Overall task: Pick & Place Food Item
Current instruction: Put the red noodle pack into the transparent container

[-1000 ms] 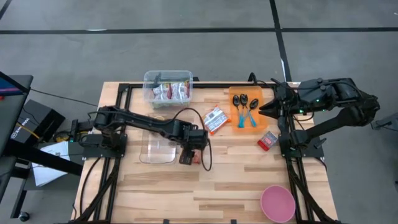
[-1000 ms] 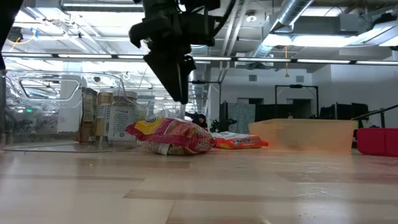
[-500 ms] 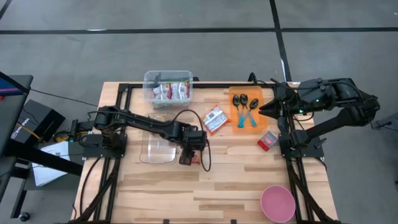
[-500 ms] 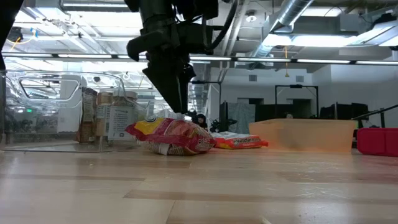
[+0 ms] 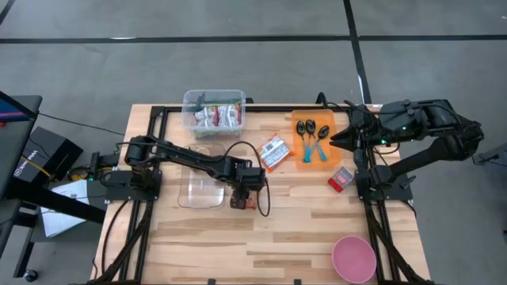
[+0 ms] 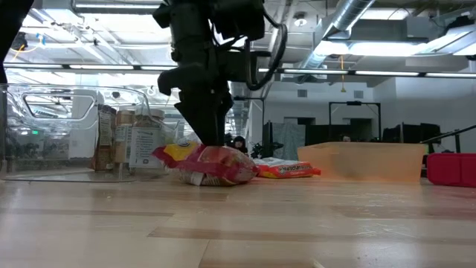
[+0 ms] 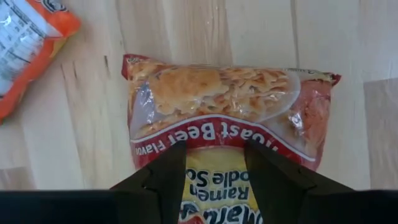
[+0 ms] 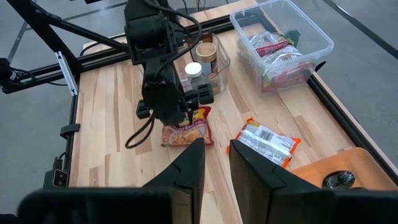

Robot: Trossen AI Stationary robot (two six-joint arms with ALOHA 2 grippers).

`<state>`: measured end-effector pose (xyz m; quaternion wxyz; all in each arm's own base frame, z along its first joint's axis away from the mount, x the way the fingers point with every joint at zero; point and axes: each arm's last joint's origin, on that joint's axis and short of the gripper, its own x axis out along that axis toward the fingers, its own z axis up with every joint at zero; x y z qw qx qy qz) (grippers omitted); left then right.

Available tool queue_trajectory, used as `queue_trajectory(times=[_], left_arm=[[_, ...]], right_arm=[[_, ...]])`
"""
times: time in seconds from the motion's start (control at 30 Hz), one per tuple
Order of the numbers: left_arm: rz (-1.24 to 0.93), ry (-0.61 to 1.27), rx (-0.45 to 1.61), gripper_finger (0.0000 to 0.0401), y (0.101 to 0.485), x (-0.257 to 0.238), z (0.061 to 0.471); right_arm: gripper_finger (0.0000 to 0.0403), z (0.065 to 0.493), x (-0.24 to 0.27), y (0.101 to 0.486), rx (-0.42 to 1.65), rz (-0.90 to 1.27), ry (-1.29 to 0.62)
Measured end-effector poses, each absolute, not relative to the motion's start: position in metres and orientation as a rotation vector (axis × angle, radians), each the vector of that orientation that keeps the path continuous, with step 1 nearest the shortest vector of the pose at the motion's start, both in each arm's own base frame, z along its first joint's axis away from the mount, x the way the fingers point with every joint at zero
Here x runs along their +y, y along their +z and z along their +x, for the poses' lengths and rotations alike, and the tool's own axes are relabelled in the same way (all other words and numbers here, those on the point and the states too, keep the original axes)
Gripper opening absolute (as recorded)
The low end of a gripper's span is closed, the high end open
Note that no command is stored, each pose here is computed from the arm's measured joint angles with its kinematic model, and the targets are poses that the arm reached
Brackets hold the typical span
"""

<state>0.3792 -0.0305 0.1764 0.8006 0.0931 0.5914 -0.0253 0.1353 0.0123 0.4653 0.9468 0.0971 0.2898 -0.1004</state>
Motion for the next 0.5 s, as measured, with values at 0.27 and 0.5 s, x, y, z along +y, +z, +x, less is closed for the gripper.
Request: queue_trajectory(times=[0.27, 0.5], left_arm=[[0.175, -0.045, 1.272, 0.0108, 0.1753, -0.0309, 0.3794], [0.160, -0.030, 1.256, 0.0014, 0.1777, -0.0308, 0.3796]], right_arm=[[0.0069, 0.1349, 0.0128, 0.4648, 0.599, 0.209, -0.192], [0.0069, 0.1349, 0.0128, 0.4648, 0.599, 0.210, -0.192]])
